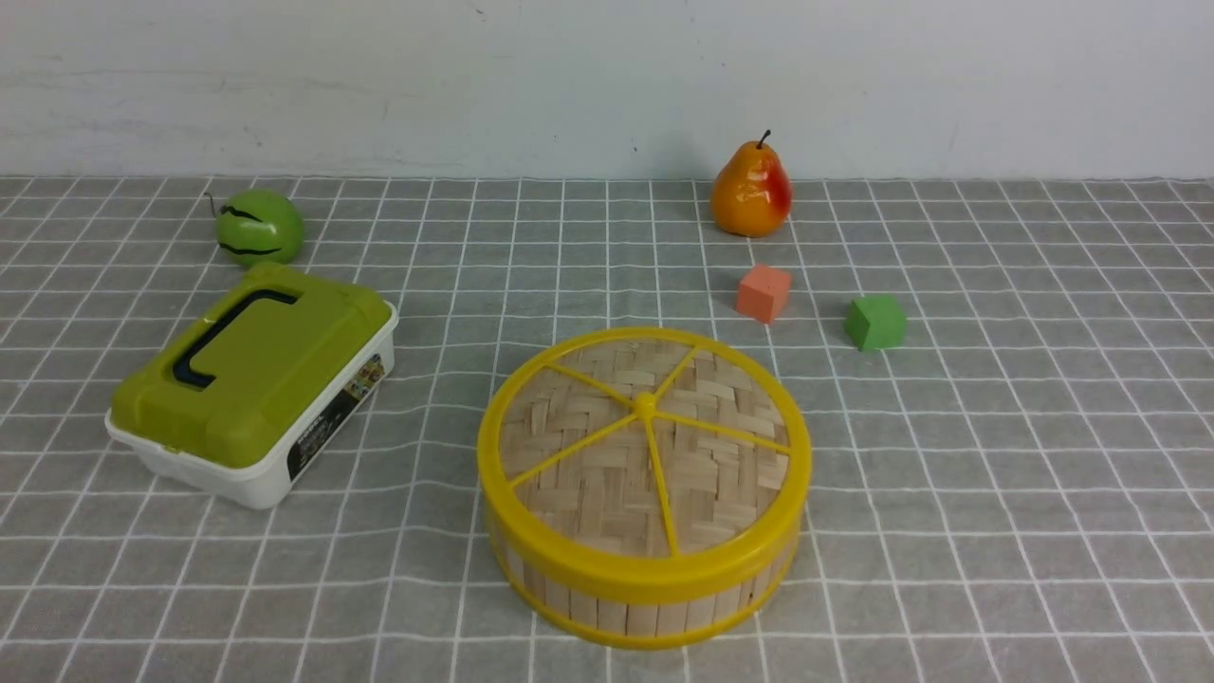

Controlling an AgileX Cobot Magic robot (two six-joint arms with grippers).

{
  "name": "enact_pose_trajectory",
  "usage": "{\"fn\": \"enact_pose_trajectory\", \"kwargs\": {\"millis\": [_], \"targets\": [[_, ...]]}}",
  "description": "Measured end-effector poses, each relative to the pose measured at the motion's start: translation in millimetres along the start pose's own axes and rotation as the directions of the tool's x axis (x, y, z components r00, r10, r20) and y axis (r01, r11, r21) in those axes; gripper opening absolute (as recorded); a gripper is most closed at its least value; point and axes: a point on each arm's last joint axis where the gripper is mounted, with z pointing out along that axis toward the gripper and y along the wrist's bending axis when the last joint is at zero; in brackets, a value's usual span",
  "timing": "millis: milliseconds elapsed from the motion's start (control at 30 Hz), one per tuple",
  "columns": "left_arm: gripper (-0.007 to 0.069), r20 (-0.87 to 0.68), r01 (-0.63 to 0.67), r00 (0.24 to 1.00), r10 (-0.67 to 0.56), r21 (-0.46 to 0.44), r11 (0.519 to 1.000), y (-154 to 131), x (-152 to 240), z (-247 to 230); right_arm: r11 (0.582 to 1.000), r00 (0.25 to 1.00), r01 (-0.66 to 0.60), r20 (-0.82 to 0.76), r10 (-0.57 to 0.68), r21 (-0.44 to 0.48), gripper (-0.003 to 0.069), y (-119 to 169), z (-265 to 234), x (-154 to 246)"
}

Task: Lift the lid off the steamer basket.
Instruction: Use the right arm to lift the lid of the steamer

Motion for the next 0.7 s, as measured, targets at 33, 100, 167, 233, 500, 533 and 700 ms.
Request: {"fn": "enact_pose_trajectory", "kwargs": {"millis": [33,100,167,233,500,533,700], "targets": [[0.0239,0.0,0.0,1.0,0.0,0.0,1.0,0.0,0.0,0.0,1.0,1.0,0.026,0.0,-0.026,0.0,0.0238,0.0,0.0,0.0],[0.0239,0.0,0.0,1.0,0.0,0.0,1.0,0.0,0.0,0.0,0.995,0.995,0.103,-0.002,-0.103,-0.004,0.023,2.0,-0.6,-0.2],[0.0239,0.0,0.0,1.0,0.0,0.0,1.0,0.0,0.0,0.0,0.967,0.968,0.252,0.0,-0.252,-0.04,0.0192,18.1,-5.8,-2.6],[0.0239,0.0,0.0,1.0,0.0,0.0,1.0,0.0,0.0,0.0,0.915,0.918,0.396,0.024,-0.396,-0.071,0.0128,42.0,-12.7,-8.3],[0.0239,0.0,0.0,1.0,0.0,0.0,1.0,0.0,0.0,0.0,0.451,0.427,0.889,-0.203,-0.881,-0.085,-0.002,162.4,-8.7,-47.0],[0.0239,0.0,0.0,1.0,0.0,0.0,1.0,0.0,0.0,0.0,0.44,0.414,0.893,-0.213,-0.885,-0.095,-0.002,165.9,-7.6,-49.0],[0.0239,0.0,0.0,1.0,0.0,0.0,1.0,0.0,0.0,0.0,0.281,0.187,0.937,-0.385,-0.904,-0.206,-0.0008,216.9,27.0,-74.7]]}}
